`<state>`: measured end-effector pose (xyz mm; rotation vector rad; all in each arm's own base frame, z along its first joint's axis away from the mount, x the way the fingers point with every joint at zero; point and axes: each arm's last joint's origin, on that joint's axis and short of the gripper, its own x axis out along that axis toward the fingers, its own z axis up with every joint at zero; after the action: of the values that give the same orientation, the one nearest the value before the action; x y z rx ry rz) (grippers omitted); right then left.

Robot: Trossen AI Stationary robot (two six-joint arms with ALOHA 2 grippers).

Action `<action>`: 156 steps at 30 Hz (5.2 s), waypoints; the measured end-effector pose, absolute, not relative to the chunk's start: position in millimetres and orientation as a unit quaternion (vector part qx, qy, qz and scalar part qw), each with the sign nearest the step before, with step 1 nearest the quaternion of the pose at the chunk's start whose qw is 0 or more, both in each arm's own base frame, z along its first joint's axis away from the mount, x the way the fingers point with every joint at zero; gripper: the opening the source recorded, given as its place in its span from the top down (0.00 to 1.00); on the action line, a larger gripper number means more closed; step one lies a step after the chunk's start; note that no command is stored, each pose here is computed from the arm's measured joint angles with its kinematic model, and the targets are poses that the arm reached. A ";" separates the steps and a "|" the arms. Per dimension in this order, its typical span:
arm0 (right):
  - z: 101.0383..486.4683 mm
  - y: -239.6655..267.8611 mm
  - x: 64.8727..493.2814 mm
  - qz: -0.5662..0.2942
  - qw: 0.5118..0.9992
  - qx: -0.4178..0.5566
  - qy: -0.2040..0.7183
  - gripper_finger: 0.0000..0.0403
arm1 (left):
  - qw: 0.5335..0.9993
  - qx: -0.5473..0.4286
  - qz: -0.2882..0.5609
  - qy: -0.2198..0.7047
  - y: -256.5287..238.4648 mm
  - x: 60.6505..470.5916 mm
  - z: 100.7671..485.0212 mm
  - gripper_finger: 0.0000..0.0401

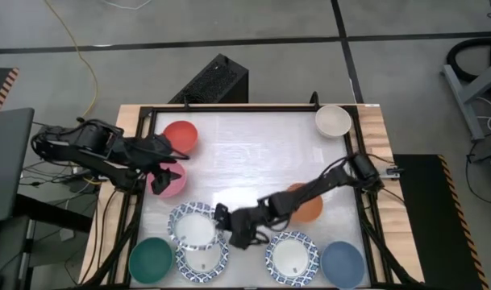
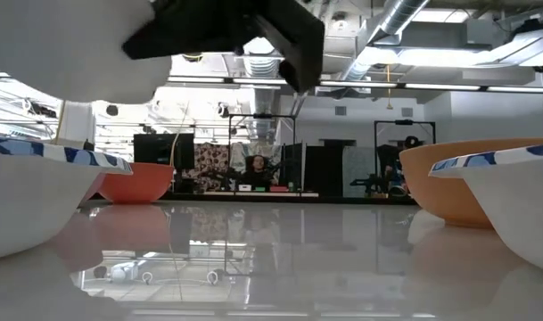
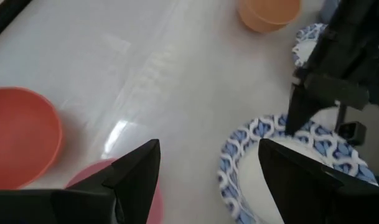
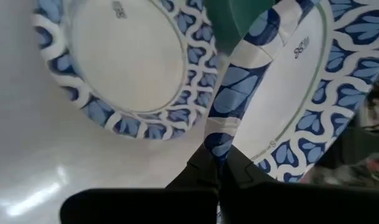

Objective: Nest bowls inside each other
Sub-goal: Stack the white striped bowl on the white striped bowl

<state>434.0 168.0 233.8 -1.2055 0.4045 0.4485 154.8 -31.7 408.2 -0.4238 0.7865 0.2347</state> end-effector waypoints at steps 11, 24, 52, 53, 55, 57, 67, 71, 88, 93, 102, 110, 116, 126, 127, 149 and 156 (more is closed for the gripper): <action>205.4 225.6 455.5 0.166 0.707 -0.648 0.229 0.98 | 0.895 -0.196 0.099 0.389 -36.2 156.3 406.7 0.35; 197.3 252.1 424.2 0.211 0.648 -0.665 0.305 0.98 | 0.899 -0.169 0.085 0.394 -36.7 156.8 406.4 0.35; 205.1 254.7 434.8 0.196 0.766 -0.551 0.268 0.69 | 0.902 -0.164 0.094 0.389 -36.1 156.9 406.6 0.35; 205.3 254.6 435.1 0.193 0.771 -0.544 0.269 0.67 | 0.902 -0.164 0.094 0.389 -36.1 156.9 406.6 0.35; 205.3 254.7 435.0 0.189 0.781 -0.530 0.272 0.61 | 0.902 -0.164 0.094 0.389 -36.0 156.9 406.5 0.35; 205.1 255.0 434.7 0.185 0.788 -0.518 0.275 0.55 | 0.902 -0.164 0.094 0.389 -36.1 156.9 406.5 0.35; 212.3 260.4 429.0 0.160 0.830 -0.453 0.283 0.40 | 0.902 -0.164 0.094 0.389 -36.0 156.9 406.5 0.35; 236.1 254.2 420.3 0.132 0.861 -0.394 0.294 0.40 | 0.902 -0.161 0.093 0.390 -36.0 157.0 406.4 0.35; 308.0 218.7 322.7 0.106 0.820 -0.070 0.558 0.42 | 0.906 -0.146 0.082 0.389 -36.4 157.6 406.9 0.35; 277.9 215.5 335.6 0.158 0.776 -0.108 0.601 0.42 | 0.905 -0.151 0.084 0.389 -36.4 157.6 406.8 0.35; 231.3 203.5 364.8 0.210 0.730 -0.156 0.632 0.42 | 0.904 -0.159 0.089 0.388 -36.3 157.6 406.8 0.35; 204.5 206.7 369.3 0.249 0.692 -0.177 0.654 0.42 | 0.902 -0.162 0.092 0.390 -36.1 157.1 406.3 0.35; 197.4 203.3 371.9 0.244 0.686 -0.175 0.662 0.49 | 0.903 -0.157 0.093 0.390 -36.0 157.0 406.3 0.35; 197.7 202.2 371.4 0.259 0.679 -0.148 0.671 0.96 | 0.903 -0.156 0.093 0.390 -36.0 157.0 406.3 0.35; 197.7 201.7 371.6 0.255 0.680 -0.140 0.673 0.97 | 0.903 -0.156 0.093 0.390 -36.0 157.0 406.3 0.35; 293.5 149.6 411.4 -0.009 0.762 0.197 0.616 0.98 | 0.904 -0.151 0.102 0.388 -35.3 156.9 406.2 0.35; 327.0 147.4 432.0 -0.031 0.802 0.328 0.499 0.98 | 0.900 -0.143 0.116 0.394 -34.2 155.0 404.7 0.35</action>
<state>432.0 147.4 327.0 0.7022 1.0696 -0.0664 155.0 -34.2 404.7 -0.2958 0.8163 0.2394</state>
